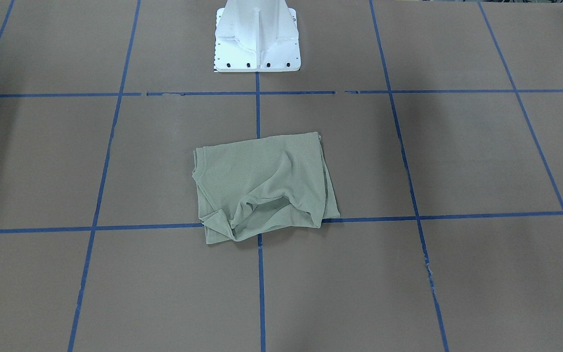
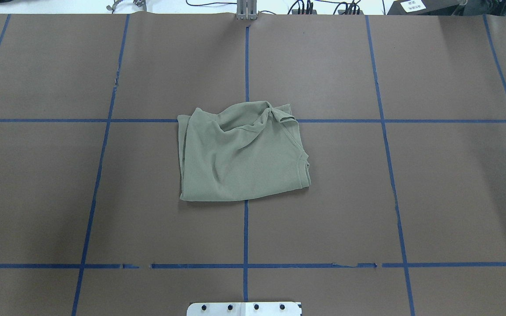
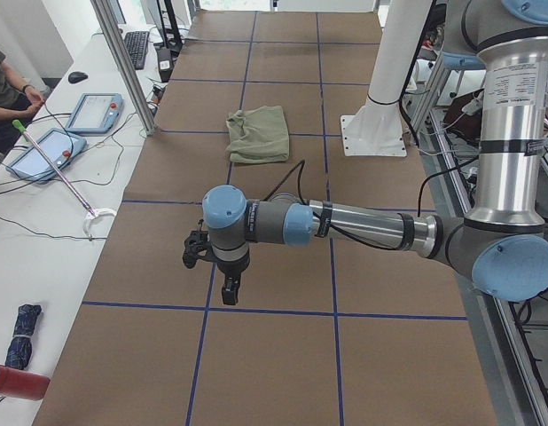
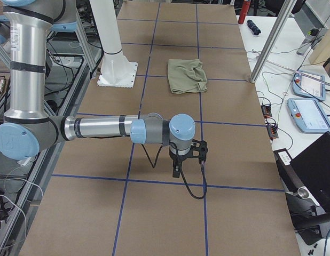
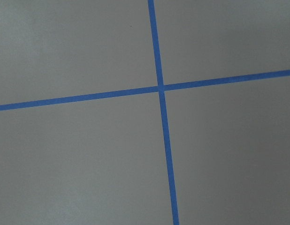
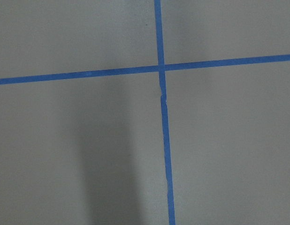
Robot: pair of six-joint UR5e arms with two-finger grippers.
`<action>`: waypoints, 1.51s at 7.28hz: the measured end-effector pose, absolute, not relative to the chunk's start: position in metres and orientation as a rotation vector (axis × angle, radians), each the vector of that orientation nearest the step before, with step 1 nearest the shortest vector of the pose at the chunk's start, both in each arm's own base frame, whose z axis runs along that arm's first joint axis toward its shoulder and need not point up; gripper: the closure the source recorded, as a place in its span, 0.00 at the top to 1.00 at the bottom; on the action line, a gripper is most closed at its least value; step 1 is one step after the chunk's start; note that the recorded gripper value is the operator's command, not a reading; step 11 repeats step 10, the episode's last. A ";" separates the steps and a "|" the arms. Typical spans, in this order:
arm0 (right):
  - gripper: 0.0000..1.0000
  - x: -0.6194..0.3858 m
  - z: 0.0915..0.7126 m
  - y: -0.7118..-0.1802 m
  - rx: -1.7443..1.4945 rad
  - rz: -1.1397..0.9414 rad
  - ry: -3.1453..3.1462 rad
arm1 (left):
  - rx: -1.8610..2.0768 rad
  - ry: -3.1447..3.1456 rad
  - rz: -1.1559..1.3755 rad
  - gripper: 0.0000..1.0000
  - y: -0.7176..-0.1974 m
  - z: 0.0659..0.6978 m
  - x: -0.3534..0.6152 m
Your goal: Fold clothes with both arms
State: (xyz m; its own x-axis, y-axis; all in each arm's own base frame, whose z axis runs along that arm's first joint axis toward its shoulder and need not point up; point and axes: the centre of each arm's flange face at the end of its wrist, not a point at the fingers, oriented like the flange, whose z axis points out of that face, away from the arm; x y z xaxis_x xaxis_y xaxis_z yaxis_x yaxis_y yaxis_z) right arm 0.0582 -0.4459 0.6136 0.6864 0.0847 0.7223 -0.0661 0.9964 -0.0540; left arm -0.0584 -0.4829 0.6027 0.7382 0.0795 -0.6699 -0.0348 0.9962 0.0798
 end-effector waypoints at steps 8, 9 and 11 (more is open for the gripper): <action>1.00 0.058 0.611 -0.447 -0.020 0.082 -0.814 | 0.075 0.738 0.066 1.00 -0.484 0.596 -0.058; 1.00 0.058 0.611 -0.447 -0.020 0.083 -0.815 | 0.076 0.738 0.066 1.00 -0.484 0.595 -0.058; 1.00 0.058 0.611 -0.446 -0.020 0.083 -0.815 | 0.076 0.737 0.066 1.00 -0.484 0.595 -0.058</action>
